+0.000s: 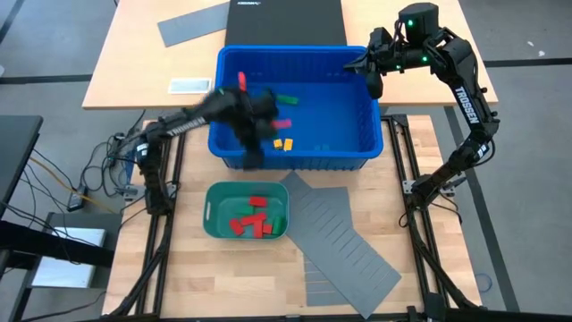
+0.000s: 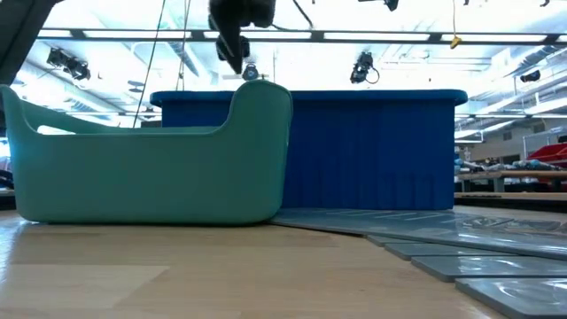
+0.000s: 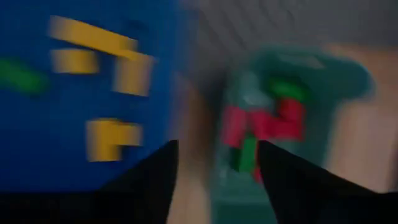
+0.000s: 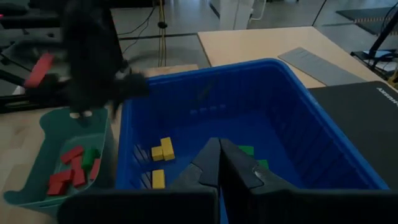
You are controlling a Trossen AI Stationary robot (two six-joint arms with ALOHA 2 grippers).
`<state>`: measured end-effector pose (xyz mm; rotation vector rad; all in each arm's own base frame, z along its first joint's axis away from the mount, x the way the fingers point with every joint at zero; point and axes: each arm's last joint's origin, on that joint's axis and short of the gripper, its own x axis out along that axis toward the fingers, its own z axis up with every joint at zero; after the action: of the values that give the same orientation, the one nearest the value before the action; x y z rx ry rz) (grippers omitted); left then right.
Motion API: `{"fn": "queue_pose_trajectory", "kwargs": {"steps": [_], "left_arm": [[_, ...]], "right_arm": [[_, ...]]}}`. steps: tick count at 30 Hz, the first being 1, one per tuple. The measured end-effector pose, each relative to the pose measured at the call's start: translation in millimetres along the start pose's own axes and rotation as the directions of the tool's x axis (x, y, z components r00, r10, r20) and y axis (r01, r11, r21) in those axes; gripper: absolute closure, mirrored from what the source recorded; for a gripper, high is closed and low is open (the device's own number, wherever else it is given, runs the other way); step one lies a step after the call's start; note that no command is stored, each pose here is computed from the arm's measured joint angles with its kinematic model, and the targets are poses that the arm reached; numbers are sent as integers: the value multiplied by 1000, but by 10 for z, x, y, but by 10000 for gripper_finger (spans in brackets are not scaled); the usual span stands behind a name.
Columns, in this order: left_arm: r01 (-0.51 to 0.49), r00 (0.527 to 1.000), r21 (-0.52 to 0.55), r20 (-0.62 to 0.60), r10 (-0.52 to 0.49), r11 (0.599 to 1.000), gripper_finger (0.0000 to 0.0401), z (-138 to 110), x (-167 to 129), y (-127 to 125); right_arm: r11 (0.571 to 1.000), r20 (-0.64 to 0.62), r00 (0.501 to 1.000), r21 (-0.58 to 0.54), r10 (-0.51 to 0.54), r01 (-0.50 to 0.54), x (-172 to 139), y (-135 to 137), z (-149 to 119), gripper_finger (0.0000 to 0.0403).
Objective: Sort Items/Unsort Items
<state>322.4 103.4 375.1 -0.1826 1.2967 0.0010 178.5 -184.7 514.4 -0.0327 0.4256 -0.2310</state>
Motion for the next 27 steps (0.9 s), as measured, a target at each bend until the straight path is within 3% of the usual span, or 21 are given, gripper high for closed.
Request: {"fn": "queue_pose_trajectory", "kwargs": {"steps": [4, 9, 11, 13, 17, 23, 27], "left_arm": [[-96, 978, -211, 163, 132, 973, 251, 1, -280, 481], [-74, 905, -530, 321, 280, 845, 349, -58, -454, 1134], [-45, 869, -615, 364, 334, 788, 379, -70, -483, 1361], [-32, 833, -651, 402, 380, 759, 394, -32, -460, 1545], [-59, 798, -657, 421, 430, 752, 377, 59, -284, 1851], [-72, 865, -713, 303, 399, 698, 301, 136, 303, 2206], [-181, 875, -750, 172, 452, 636, 253, 147, 669, 2387]], "right_arm": [[1000, 0, 1000, 0, 0, 0, 0, 0, 0, 402], [1000, 0, 1000, 1, 0, 0, 0, 1, 0, 402], [1000, 0, 1000, 1, 0, 0, 0, 1, 0, 402], [1000, 0, 1000, 1, 0, 0, 0, 1, 1, 402], [1000, 0, 1000, 1, -1, 1, 0, 0, 0, 402], [1000, -6, 1000, 6, 1, -1, 0, 3, -6, 402], [1000, -9, 1000, 8, 2, -2, 0, 4, -9, 402]]}}
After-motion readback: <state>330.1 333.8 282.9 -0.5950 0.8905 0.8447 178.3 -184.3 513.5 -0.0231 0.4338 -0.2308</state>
